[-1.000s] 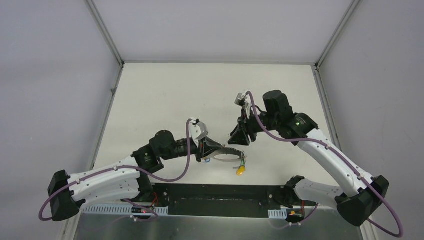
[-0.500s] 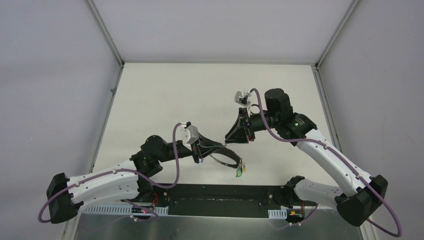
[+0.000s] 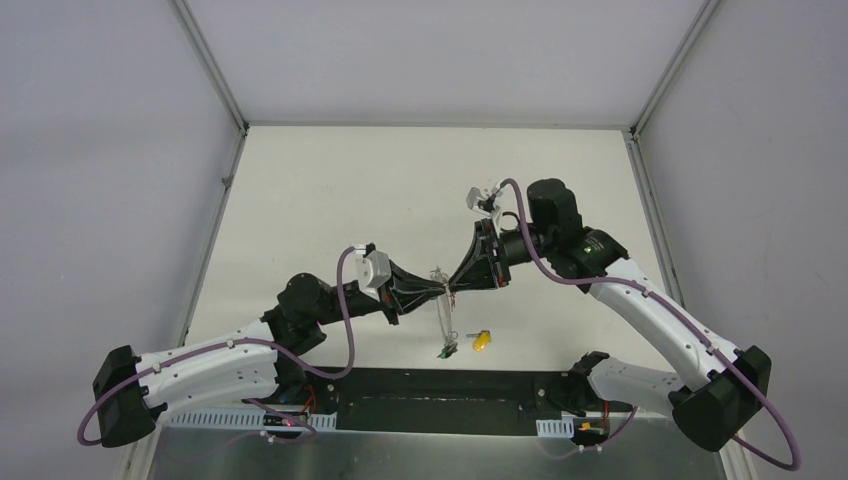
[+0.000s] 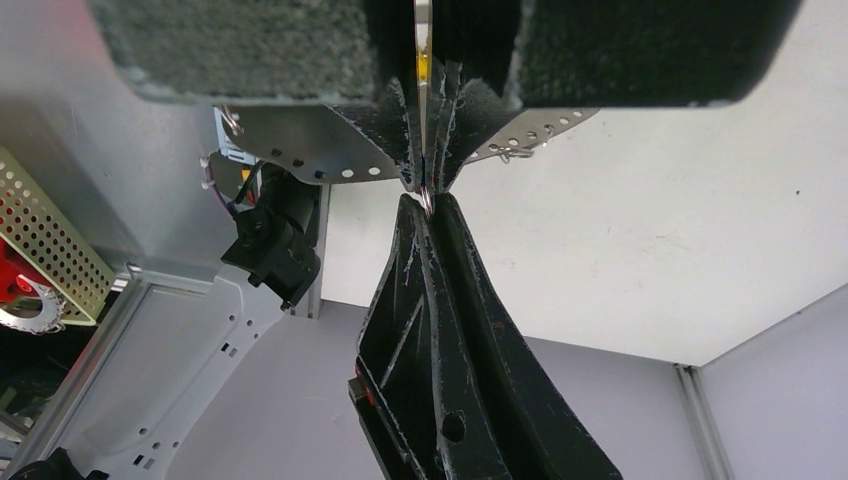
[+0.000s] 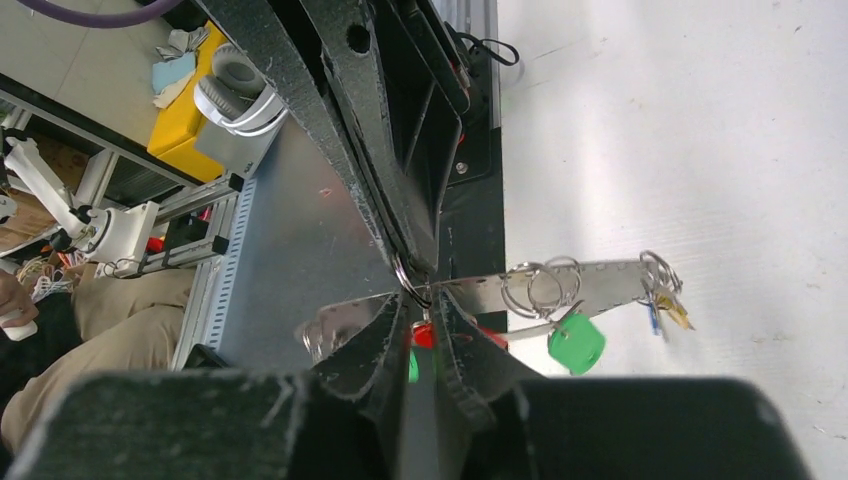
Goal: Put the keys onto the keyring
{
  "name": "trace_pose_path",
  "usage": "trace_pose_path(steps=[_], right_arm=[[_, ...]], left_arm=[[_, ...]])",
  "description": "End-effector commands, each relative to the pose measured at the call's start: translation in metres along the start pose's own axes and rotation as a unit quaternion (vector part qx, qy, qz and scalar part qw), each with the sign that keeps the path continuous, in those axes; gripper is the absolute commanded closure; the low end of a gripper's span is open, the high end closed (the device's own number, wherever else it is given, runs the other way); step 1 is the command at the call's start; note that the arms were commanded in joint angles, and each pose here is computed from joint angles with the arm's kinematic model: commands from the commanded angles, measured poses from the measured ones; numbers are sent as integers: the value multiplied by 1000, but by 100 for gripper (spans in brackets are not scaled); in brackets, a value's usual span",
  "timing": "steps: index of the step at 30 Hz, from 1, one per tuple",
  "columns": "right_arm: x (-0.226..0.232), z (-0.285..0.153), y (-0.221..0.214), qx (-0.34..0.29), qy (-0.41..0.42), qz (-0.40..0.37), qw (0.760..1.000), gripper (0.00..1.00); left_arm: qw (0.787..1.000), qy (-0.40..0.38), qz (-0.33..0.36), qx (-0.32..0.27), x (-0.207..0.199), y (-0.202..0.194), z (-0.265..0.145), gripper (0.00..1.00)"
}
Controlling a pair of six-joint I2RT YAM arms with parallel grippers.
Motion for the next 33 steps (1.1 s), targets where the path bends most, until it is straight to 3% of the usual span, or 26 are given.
trace_pose_path(steps=[1,4,9,15,17,22,24,33], right_arm=[[7,-1,11,-21,22,-31,999,87],[7,0,13,-28,26,-32,999,88],[8,0,14,-31,28,-34,999,100],[9,-1,12,-29,23,-31,999,100],[9,-2,10,-23,18,-27,999,100],[6,-7,4,15,-8,-16,1000,100],[6,-10,5,32,-15,-14,999,100],[4,-20,-4,109,-49,19,993,100]], left_arm=[[998,-24,9,-57,-11,28,4,100],[998,-25,7,-55,-11,28,4,100],[998,-22,3,-50,-10,25,4,100],[999,-6,-7,-34,-6,20,4,100],[1000,8,-12,-26,-2,18,2,90],[999,44,-18,-5,5,17,-2,53],[998,52,-17,9,7,15,-2,44],[991,48,-1,126,10,-1,11,41]])
Point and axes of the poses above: each gripper's point midway between its finger pads, its own z axis out along the fingers, its own x axis along the line the jaws close on, y = z × x, the point moved 3 cm from there along -z, back along the fingers, and after that the axes turned 6 degrees about -z, right-handed, at the moved point
